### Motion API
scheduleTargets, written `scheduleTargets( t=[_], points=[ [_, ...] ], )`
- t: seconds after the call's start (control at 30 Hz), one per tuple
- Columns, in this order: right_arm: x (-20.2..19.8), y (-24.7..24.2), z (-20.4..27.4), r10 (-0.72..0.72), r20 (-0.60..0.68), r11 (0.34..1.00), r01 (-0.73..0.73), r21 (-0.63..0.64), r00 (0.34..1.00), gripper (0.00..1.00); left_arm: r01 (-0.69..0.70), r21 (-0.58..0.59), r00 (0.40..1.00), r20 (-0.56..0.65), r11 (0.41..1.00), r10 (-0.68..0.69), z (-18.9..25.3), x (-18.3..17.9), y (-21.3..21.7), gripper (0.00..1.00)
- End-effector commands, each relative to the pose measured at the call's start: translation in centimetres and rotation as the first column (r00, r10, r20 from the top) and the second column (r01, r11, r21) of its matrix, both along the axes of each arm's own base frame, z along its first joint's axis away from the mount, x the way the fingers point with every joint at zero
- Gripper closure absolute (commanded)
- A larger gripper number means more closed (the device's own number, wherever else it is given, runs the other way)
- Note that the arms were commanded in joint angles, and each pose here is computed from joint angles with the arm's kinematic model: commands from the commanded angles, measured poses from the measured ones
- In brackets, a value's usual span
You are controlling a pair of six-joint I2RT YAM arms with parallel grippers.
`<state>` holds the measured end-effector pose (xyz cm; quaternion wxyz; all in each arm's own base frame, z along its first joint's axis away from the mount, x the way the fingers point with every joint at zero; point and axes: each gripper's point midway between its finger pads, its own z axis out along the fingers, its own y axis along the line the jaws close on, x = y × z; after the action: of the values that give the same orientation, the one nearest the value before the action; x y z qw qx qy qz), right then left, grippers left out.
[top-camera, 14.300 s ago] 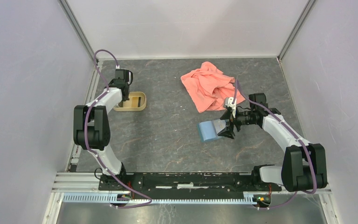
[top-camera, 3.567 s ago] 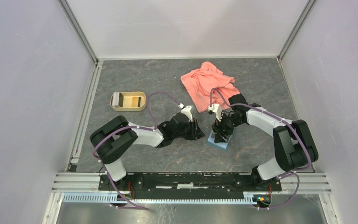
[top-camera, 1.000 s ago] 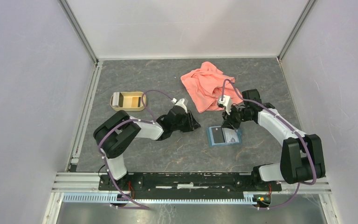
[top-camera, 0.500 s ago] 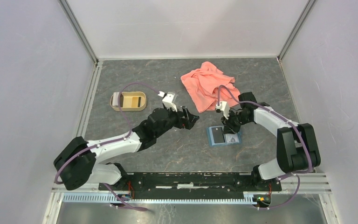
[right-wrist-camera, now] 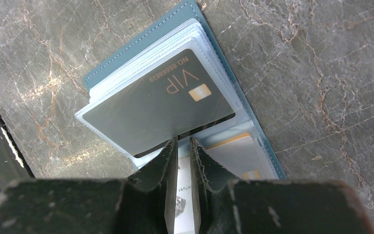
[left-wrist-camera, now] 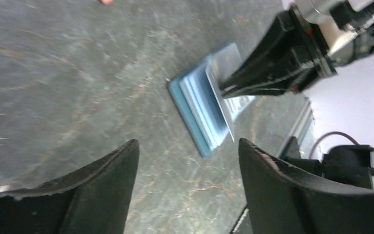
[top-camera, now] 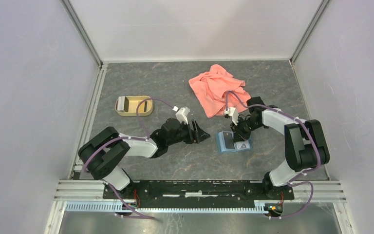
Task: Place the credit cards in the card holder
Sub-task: Insert the credit card into the card holder.
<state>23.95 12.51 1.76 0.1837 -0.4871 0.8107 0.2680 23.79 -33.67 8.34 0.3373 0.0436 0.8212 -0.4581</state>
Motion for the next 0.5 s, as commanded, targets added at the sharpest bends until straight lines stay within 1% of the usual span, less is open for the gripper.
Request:
scheduleTargets(
  t=[0.0,0.07,0.17,0.3,0.47],
  points=[
    [-0.2,0.2,-0.2,-0.003,-0.052,1.000,0.004,0.003,0.999,0.80,0.084,-0.159,0.996,-0.025,0.984,-0.089,2.7,-1.8,-3.3,0.29],
    [-0.3,0.2,-0.4,-0.004,-0.064,1.000,0.004,0.003,0.998,0.81,0.092,-0.194,0.994,-0.034,0.977,-0.100,2.9,-2.3,-4.1,0.36],
    [-0.3,0.2,-0.4,-0.002,-0.066,1.000,0.002,0.004,0.998,0.81,0.106,-0.231,0.991,-0.058,0.967,-0.122,2.8,-2.9,-5.2,0.41],
    [-0.3,0.2,-0.4,-0.004,-0.068,1.000,0.004,0.004,0.998,0.81,0.129,-0.265,0.986,-0.071,0.956,-0.153,2.9,-3.2,-6.9,0.44],
    [-0.4,0.1,-0.6,-0.001,-0.074,1.000,0.001,-0.002,0.997,0.82,0.154,-0.282,0.979,-0.088,0.947,-0.185,2.5,-3.0,-8.9,0.44]
  ],
)
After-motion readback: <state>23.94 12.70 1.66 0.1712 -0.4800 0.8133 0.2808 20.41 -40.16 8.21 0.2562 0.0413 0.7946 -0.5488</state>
